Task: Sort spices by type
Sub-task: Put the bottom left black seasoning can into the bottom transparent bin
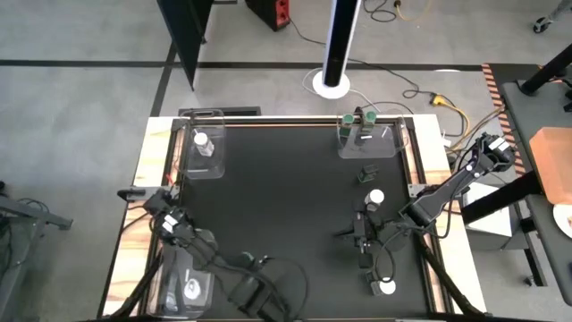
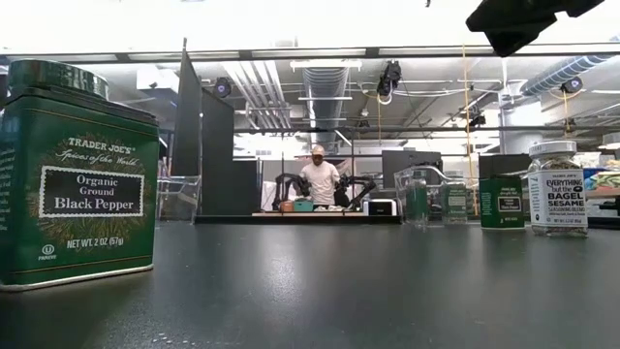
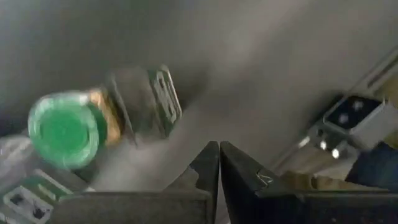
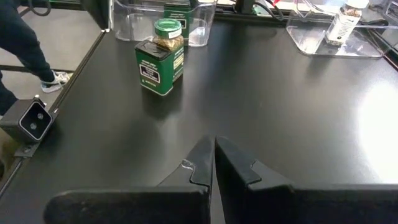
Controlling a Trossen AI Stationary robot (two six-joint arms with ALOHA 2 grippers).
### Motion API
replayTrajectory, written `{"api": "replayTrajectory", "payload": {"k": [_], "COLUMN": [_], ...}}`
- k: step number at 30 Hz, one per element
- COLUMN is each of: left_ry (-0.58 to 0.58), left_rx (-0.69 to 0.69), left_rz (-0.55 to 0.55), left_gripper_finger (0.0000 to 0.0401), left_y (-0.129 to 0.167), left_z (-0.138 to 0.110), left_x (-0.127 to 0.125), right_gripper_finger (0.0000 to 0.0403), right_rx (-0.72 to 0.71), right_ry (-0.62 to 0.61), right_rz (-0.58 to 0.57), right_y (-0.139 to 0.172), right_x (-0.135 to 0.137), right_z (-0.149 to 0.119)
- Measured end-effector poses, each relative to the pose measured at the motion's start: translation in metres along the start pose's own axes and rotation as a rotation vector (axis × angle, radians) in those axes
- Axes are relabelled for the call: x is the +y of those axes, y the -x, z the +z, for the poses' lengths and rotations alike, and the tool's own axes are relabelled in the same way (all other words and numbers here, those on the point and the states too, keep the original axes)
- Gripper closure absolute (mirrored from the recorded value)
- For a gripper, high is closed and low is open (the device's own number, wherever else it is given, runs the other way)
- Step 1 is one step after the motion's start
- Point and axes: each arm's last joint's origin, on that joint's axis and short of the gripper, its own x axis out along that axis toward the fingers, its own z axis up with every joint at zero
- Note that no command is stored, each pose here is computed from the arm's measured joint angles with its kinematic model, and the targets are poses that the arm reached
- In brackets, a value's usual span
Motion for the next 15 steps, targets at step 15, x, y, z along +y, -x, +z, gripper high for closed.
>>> {"api": "replayTrajectory", "payload": {"k": [15], "left_ry": [-0.011], "left_rx": [-0.31], "left_rz": [0.073], "left_gripper_finger": [0.0401], "left_y": [-0.02], "left_z": [-0.077], "left_x": [-0.009], "right_gripper_finger": [0.0394], "right_rx": [-0.021], "right_ry": [0.023], "right_rz": [0.005], "right_y": [0.0], "right_x": [0.0], "right_z": [0.002]}}
